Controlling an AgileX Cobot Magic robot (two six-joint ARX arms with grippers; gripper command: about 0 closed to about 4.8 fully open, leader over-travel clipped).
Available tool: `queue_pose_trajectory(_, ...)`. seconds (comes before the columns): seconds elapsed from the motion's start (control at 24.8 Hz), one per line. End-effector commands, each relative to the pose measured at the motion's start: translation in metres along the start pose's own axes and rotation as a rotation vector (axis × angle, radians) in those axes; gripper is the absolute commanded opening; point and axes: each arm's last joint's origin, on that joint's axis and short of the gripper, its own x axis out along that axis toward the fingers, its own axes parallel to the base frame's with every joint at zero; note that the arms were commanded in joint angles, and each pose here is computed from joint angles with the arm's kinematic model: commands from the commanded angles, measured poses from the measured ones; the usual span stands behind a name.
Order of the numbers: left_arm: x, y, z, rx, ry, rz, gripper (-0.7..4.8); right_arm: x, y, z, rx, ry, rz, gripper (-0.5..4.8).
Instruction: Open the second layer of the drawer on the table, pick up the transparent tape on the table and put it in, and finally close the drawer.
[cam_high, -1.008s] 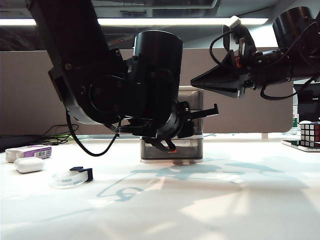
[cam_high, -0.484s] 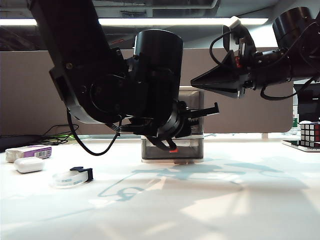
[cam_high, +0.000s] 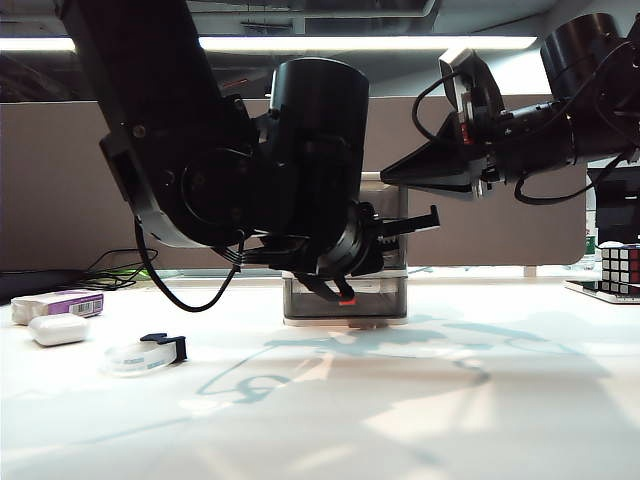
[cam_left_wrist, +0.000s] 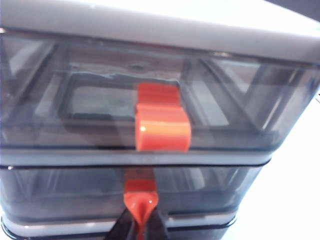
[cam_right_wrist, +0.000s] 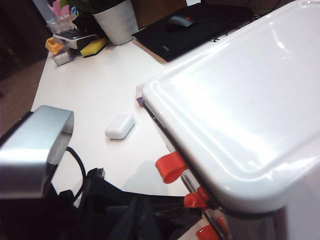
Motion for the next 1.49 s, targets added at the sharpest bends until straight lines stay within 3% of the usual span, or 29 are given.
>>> queue_pose_trajectory(0.04, -0.003, -0.003, 0.004, -0.004, -0.01, -0.005, -0.05, 0.002, 0.001, 0.003, -0.039, -0.008, 0.002, -0.05)
queue_pose_trajectory(0.48, -0.011, -0.008, 0.011, 0.033, 0.035, -0.009, -0.05, 0.013, -0.01, -0.002, 0.004, 0.022, 0.035, -0.05)
queue_pose_trajectory(0.81, -0.021, -0.018, 0.006, 0.053, 0.058, -0.042, -0.05, 0.013, -0.012, 0.001, -0.024, 0.007, -0.014, -0.05)
queue_pose_trajectory(1.49, -0.061, 0.001, 0.013, -0.059, 0.092, -0.071, -0.05, 0.02, -0.013, 0.0, -0.019, 0.01, -0.038, -0.05)
